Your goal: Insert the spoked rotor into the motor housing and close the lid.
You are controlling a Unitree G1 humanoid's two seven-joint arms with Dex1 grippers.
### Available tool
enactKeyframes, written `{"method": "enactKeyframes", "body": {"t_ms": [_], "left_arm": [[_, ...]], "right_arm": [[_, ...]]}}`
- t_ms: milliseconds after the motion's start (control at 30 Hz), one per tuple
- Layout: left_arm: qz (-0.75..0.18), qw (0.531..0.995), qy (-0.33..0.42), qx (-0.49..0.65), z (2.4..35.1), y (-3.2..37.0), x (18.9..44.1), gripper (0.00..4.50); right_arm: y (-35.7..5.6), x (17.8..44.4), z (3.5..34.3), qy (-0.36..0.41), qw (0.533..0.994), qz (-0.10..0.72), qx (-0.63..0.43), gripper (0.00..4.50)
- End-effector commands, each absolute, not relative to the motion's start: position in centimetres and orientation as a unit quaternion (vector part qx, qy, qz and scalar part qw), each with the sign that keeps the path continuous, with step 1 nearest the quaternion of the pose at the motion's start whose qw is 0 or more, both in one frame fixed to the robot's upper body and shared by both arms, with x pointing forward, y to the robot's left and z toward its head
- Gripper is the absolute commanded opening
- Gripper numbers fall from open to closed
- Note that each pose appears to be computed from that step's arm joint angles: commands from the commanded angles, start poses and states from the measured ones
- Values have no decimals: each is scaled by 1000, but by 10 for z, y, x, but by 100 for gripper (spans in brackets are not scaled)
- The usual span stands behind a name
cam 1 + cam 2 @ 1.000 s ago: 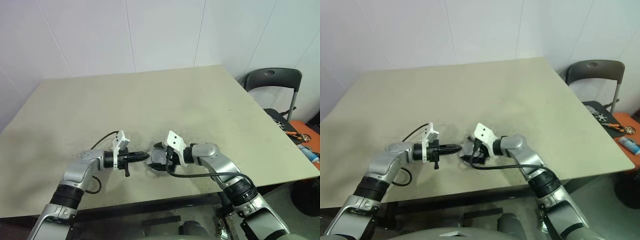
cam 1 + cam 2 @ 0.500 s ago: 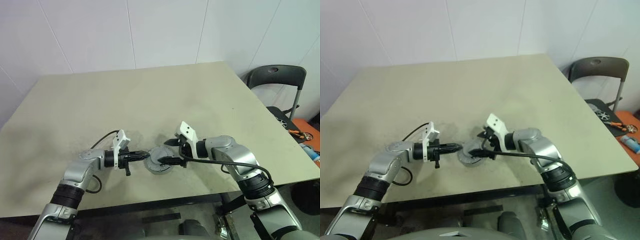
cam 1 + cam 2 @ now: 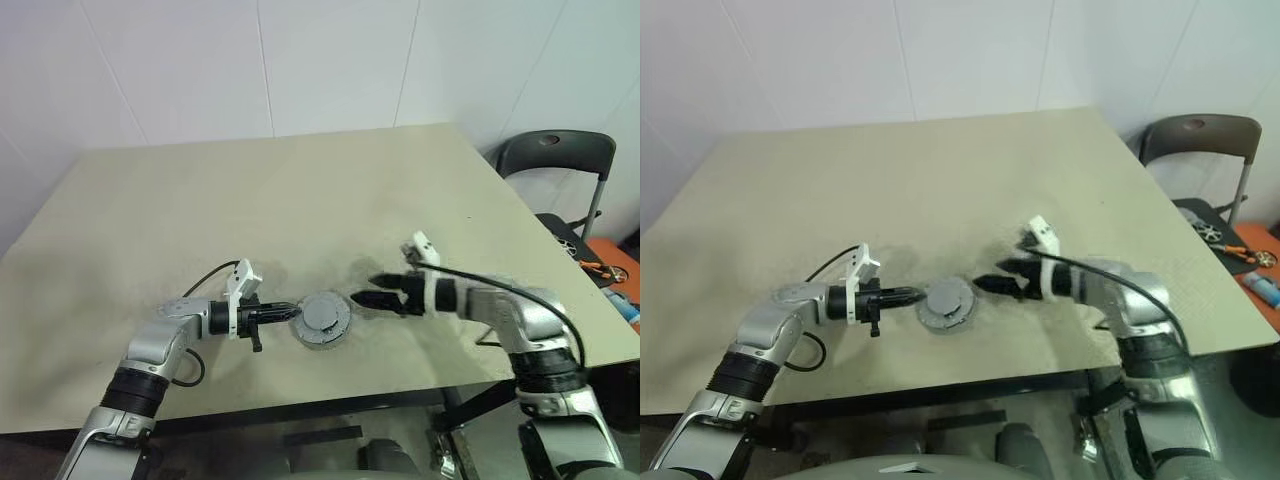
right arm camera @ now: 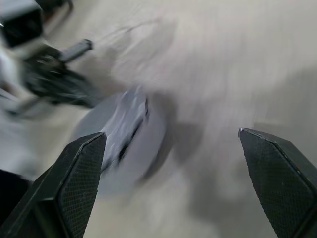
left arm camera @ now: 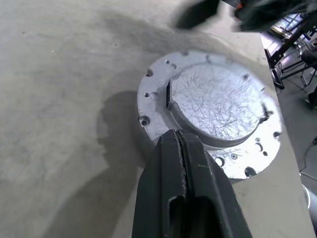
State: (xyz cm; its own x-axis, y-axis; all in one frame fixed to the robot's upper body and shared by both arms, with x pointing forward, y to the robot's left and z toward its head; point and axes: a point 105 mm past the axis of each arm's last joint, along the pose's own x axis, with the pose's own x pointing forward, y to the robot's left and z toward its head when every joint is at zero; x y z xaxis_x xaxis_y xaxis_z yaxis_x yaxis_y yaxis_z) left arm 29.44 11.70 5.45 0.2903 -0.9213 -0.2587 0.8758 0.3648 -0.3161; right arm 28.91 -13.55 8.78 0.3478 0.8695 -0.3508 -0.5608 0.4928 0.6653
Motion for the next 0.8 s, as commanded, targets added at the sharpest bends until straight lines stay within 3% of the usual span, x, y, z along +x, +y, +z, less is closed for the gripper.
{"method": "enactKeyframes", "body": {"t_ms": [33, 200, 400, 633, 800], "left_arm": [[-552, 800, 228, -51, 40, 123, 291, 0], [-552, 799, 232, -54, 34, 123, 288, 0], [-552, 799, 231, -54, 31, 123, 287, 0], [-546, 803, 234, -49, 29, 126, 288, 0], [-547, 804, 229, -45, 40, 125, 292, 0]], "right_arm": [[-130, 263, 92, 386, 744, 466, 284, 447], [-123, 255, 73, 417, 734, 431, 319, 447], [-100, 275, 58, 397, 762, 393, 329, 447], [-60, 288, 60, 374, 767, 401, 333, 447], [-41, 283, 60, 382, 754, 426, 323, 447]]}}
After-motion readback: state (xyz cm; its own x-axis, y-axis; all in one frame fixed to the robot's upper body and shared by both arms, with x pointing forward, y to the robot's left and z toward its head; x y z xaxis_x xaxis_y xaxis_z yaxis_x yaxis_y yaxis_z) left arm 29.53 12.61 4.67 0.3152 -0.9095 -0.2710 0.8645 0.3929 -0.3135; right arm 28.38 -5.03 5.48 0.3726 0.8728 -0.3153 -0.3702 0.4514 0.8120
